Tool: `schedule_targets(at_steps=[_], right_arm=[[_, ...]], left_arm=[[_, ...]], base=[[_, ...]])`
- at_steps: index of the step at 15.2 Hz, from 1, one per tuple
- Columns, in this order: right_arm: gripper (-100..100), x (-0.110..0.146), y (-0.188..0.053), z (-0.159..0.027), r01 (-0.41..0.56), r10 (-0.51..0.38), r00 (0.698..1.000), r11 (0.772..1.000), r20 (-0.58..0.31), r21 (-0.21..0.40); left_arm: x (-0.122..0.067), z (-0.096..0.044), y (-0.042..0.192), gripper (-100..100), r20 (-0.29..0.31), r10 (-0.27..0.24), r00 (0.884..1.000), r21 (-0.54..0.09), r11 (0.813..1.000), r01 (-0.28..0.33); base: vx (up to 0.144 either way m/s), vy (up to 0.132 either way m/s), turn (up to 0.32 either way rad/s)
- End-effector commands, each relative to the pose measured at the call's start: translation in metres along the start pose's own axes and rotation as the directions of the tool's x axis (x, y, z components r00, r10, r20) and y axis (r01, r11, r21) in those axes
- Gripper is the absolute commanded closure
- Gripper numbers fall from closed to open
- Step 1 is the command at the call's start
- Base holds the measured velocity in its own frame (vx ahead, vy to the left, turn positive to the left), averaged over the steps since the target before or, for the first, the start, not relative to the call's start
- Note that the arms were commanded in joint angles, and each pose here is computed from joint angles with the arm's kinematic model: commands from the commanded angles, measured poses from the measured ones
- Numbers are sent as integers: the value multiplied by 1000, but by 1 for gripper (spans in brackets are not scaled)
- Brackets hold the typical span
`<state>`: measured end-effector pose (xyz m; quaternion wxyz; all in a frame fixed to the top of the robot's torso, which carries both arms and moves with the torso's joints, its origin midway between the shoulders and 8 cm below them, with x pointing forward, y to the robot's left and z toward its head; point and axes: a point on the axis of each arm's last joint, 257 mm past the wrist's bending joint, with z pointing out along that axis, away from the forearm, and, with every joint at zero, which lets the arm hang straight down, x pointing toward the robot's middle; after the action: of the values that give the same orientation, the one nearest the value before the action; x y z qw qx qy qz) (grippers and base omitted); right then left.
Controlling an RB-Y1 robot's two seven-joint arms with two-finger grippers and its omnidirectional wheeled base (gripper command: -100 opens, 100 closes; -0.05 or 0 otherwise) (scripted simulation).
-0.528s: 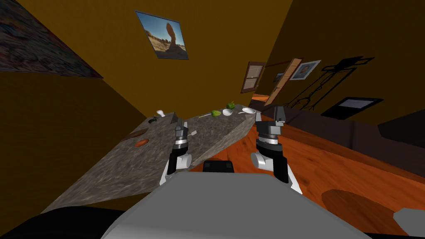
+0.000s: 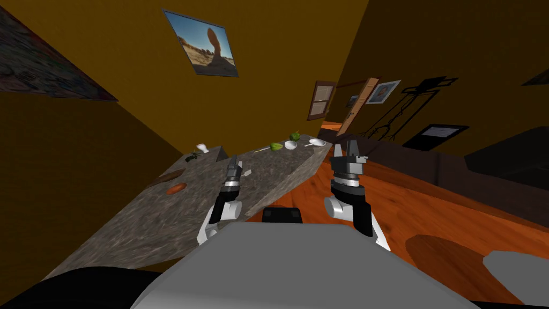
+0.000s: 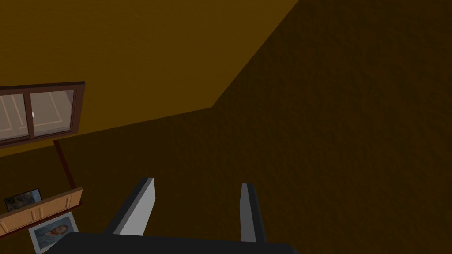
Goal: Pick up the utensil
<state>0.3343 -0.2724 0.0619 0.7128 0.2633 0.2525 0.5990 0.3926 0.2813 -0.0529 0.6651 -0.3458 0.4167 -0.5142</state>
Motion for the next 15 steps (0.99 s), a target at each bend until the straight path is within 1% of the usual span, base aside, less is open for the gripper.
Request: schedule_targets(at_steps=[1,2,3,4,6,7,8,9,10,11,12,13,14,15], right_arm=[[0,0,0,0,0,0,1000,1000,0,0],[0,0,0,0,0,0,1000,1000,0,0],[0,0,0,0,0,0,1000,1000,0,0],[0,0,0,0,0,0,1000,1000,0,0],[0,0,0,0,0,0,1000,1000,0,0],[0,0,0,0,0,0,1000,1000,0,0],[0,0,0,0,0,0,1000,1000,0,0],[0,0,0,0,0,0,1000,1000,0,0],[0,0,0,0,0,0,1000,1000,0,0],[0,0,0,0,0,0,1000,1000,0,0],[0,0,0,0,0,0,1000,1000,0,0],[0,0,0,0,0,0,1000,1000,0,0],[0,0,0,0,0,0,1000,1000,0,0],[0,0,0,0,0,0,1000,1000,0,0]], left_arm=[[-4,-1,13,-100,-10,6,1000,-42,999,-6],[-10,-2,26,-100,-20,13,1000,-85,996,-14],[-10,-2,28,-100,-20,13,1000,-91,996,-14],[-17,-4,40,-100,-27,19,999,-131,991,-22],[-17,-4,44,-100,-28,19,999,-145,989,-22],[-26,-7,57,-100,-32,24,999,-187,982,-29],[-26,-7,61,-100,-33,24,999,-202,979,-30],[-26,-7,61,-100,-33,24,999,-203,979,-30],[-36,-10,74,-100,-34,29,999,-247,968,-36],[-36,-11,78,-100,-35,28,999,-263,964,-36],[-36,-11,78,-100,-35,28,999,-263,964,-36],[-48,-15,91,-100,-32,33,999,-306,951,-41],[-48,-16,95,-100,-33,32,999,-323,946,-41],[-48,-16,96,-100,-33,32,999,-326,945,-41]], base=[[-1,-15,-78],[1,-17,-95],[1,-15,-82],[2,-18,-118],[2,-13,-66],[2,-15,-109],[2,-14,-97],[1,-9,-21],[3,-14,-95],[3,-15,-105],[2,-9,-39],[4,-15,-111],[4,-16,-122],[3,-10,-38]])
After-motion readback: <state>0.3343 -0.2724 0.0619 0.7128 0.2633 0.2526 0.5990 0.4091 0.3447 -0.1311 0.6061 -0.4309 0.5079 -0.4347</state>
